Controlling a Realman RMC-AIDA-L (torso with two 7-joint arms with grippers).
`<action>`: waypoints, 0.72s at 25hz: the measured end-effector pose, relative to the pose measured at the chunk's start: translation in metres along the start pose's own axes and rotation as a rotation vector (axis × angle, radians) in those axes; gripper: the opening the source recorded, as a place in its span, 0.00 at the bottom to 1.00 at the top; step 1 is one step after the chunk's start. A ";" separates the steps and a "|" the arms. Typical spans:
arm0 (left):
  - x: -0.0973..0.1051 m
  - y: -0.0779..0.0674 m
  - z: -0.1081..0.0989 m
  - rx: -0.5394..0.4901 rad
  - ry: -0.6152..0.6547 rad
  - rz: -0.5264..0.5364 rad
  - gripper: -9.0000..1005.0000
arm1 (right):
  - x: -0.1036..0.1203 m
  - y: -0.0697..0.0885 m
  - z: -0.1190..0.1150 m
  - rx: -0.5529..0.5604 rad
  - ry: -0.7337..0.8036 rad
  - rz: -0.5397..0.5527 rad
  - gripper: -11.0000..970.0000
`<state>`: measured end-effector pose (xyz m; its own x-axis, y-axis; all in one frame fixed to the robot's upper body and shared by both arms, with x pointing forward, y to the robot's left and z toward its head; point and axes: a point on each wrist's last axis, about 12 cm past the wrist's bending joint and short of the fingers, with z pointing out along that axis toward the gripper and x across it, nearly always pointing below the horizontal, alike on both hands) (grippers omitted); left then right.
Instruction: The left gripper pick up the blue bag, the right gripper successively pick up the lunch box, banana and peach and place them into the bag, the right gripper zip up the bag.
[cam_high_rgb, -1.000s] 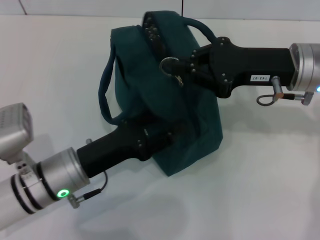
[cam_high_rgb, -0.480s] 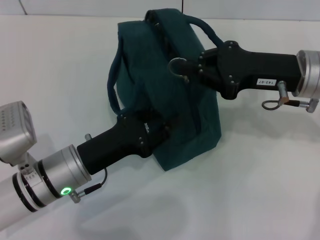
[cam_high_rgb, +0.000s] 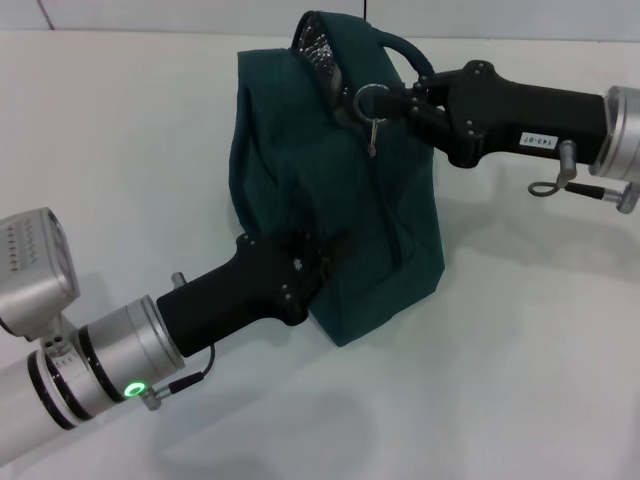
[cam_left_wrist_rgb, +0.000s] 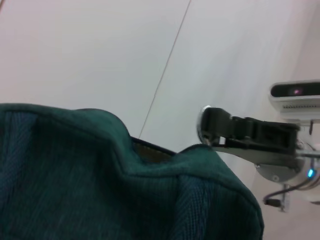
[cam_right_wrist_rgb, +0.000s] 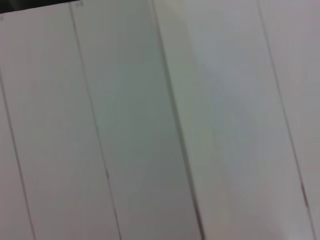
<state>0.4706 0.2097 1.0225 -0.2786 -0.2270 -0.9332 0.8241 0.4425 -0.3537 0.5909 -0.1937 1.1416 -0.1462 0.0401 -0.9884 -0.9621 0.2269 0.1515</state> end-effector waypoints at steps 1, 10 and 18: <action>0.001 0.000 -0.001 0.002 0.005 0.006 0.10 | 0.000 -0.001 0.000 0.008 0.001 0.001 0.03; 0.005 -0.005 -0.003 0.065 0.060 0.066 0.07 | 0.001 -0.006 0.001 0.060 -0.001 0.006 0.03; -0.003 -0.006 -0.009 0.195 0.109 0.178 0.07 | 0.010 -0.003 -0.010 0.089 -0.007 0.026 0.03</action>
<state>0.4622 0.2157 1.0266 -0.1643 -0.0612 -0.9845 0.9410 0.2896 -0.1751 0.5902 -0.2041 1.1308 -0.1693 0.0538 -0.9841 -0.9337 0.3110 0.1776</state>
